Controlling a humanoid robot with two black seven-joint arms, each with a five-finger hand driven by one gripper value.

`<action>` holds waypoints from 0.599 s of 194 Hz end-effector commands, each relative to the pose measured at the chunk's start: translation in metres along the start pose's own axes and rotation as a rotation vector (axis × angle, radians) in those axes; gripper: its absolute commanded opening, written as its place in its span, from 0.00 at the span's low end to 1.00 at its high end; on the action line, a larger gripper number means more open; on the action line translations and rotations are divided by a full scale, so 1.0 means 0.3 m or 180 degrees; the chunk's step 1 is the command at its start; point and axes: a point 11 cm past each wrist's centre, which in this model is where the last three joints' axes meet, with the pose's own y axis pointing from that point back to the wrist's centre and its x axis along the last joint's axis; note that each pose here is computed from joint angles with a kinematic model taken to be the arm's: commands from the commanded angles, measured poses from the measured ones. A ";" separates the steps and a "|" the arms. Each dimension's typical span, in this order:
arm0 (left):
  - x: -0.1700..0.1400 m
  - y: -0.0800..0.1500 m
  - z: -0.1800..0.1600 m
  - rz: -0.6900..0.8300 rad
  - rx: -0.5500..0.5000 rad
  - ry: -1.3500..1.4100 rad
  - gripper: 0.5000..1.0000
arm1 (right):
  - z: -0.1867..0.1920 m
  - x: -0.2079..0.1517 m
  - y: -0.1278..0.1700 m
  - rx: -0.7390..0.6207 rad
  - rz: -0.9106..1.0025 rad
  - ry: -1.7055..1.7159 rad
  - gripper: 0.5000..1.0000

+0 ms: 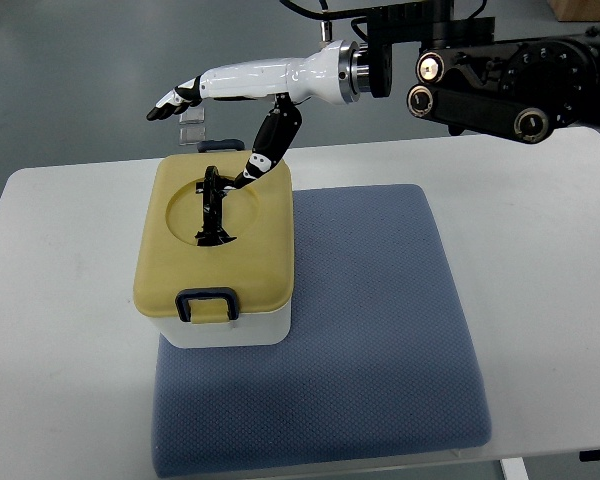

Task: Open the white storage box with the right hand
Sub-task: 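Swing the right hand up and over the yellow lid, then lower the right hand onto the black handle in the lid's recess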

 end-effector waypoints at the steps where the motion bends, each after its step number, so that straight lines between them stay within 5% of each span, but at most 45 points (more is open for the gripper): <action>1: -0.002 0.000 0.000 -0.0006 0.0000 0.0000 1.00 | -0.032 -0.006 -0.028 0.0063 -0.0113 0.0271 0.83; 116: 0.000 0.000 0.000 -0.0001 0.0000 0.0000 1.00 | -0.082 -0.085 -0.101 0.0230 -0.0512 0.1088 0.78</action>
